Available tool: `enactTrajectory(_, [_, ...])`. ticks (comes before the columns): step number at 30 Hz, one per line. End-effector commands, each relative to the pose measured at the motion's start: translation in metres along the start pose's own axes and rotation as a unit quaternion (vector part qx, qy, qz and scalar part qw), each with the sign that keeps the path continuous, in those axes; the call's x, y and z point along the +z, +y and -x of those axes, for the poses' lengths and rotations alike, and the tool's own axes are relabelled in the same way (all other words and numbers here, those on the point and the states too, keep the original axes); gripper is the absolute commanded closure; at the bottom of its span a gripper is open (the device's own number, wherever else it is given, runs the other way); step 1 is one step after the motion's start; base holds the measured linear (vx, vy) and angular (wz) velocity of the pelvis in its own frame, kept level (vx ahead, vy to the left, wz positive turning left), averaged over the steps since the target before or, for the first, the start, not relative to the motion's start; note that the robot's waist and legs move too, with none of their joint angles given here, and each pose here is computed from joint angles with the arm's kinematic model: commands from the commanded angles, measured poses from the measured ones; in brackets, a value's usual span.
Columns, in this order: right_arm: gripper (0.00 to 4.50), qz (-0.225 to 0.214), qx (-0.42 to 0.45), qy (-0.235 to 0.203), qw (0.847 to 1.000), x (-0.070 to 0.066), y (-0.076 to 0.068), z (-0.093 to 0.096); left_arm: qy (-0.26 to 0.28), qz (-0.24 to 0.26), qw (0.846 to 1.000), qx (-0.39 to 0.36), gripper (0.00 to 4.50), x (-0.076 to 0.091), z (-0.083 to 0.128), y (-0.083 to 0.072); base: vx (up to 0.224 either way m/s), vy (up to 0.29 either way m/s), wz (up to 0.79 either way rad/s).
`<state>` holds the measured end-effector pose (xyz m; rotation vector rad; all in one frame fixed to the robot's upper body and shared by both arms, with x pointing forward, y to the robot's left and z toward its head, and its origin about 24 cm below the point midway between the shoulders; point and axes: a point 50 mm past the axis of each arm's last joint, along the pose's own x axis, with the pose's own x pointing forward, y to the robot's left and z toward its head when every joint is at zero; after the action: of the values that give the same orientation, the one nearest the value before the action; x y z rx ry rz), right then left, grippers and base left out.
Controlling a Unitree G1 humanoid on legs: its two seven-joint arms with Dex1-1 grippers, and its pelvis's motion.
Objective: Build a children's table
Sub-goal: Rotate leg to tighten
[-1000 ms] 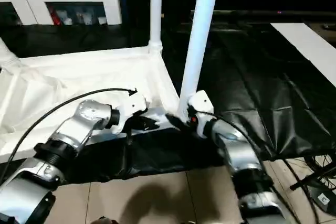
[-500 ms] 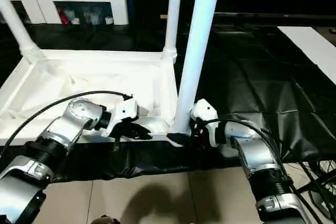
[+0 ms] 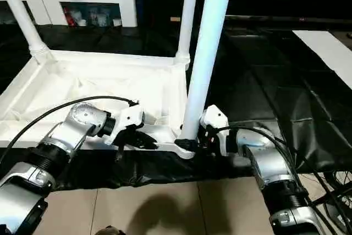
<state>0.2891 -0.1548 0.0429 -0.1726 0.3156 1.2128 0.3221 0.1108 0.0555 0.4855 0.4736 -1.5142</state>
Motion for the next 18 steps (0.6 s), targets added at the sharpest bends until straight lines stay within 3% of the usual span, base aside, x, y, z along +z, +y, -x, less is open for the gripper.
enactTrajectory(1, [2.49,-0.033,0.080,0.012,0.996,-0.016,0.029,-0.027,-0.022,-0.015,0.999,0.019,4.50,0.014,-0.009,0.004,0.000,0.000,0.00])
enactTrajectory(7, [2.54,-0.076,-0.054,-0.018,0.995,-0.016,0.015,-0.043,-0.037,0.013,0.992,0.118,4.50,0.025,-0.015,0.018,0.000,0.000,0.00])
enactTrajectory(11, [2.54,-0.120,-0.156,-0.021,0.980,-0.019,0.004,-0.055,-0.058,0.039,0.981,0.181,4.50,0.035,-0.022,0.027,0.000,0.000,0.00])
enactTrajectory(12, [2.54,-0.142,-0.219,-0.016,0.965,-0.021,-0.003,-0.060,-0.064,0.043,0.978,0.196,4.50,0.039,-0.027,0.028,0.000,0.000,0.00])
enactTrajectory(16, [2.54,-0.181,-0.257,-0.031,0.949,-0.020,-0.007,-0.066,-0.059,0.037,0.976,0.207,4.50,0.040,-0.031,0.030,0.000,0.000,0.00])
enactTrajectory(18, [1.84,-0.195,-0.261,-0.051,0.944,-0.015,-0.008,-0.069,-0.052,0.032,0.975,0.212,4.50,0.039,-0.032,0.031,0.000,0.000,0.00])
